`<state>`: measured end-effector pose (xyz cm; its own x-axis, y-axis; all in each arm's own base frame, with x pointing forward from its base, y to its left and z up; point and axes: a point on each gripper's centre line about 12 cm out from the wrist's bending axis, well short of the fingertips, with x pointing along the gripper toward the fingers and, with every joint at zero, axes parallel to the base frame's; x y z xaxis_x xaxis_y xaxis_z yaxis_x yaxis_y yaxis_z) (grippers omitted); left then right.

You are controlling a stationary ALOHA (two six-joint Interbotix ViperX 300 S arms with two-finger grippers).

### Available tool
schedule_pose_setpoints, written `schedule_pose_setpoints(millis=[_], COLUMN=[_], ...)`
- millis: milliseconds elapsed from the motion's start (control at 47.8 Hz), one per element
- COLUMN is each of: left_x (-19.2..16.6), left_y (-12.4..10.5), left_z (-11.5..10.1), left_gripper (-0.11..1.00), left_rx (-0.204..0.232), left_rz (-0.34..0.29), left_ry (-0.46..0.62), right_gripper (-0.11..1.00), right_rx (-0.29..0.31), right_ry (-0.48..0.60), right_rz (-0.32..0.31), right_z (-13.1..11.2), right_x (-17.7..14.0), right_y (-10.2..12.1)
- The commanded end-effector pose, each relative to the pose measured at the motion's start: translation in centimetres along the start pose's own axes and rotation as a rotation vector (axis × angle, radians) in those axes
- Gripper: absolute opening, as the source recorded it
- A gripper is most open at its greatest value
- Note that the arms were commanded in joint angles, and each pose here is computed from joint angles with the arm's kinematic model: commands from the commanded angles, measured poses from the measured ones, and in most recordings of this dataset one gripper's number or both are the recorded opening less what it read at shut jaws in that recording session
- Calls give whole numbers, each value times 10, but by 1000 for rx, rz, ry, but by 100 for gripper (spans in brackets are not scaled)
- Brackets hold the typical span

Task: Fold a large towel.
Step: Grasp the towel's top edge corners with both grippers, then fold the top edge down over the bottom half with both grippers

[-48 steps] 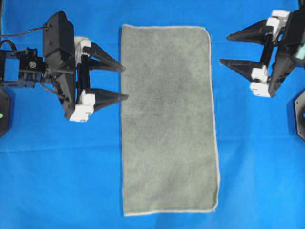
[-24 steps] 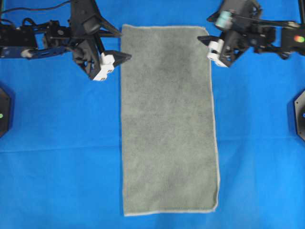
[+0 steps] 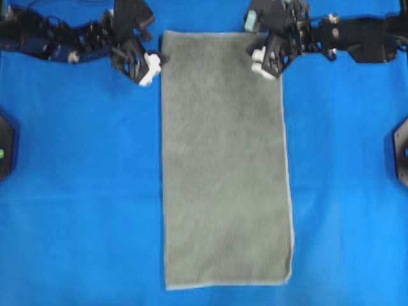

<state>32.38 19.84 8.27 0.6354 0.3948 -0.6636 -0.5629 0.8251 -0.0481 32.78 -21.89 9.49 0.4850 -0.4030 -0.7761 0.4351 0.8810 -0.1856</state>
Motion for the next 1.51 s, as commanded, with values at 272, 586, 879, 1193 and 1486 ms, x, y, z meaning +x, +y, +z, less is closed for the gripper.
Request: schedule_pose_setpoints(millis=[272,586,879,1193,1486], left_x=[9,1,-36,-50,-99], left_y=[0,-2,13,21,-49], left_z=[16,22,75,98,81], left_gripper=[53,2,2,2,2], left_rx=[-1,4,76,116,232], left_rz=[1,-1,32,52,-100], left_ry=[-9,5,-148,-154,-184], right_gripper=[60,4,4,4,4], right_rx=[3,5,16,18,-76], right_ry=[-22,-44,-110,-199,-218], right_rz=[-8,9,-107,-156,-113], right_z=[8,8,38,70,55], right_x=[4,-3,-43,-68,-121], right_y=[-8,-6,-32,-45,14])
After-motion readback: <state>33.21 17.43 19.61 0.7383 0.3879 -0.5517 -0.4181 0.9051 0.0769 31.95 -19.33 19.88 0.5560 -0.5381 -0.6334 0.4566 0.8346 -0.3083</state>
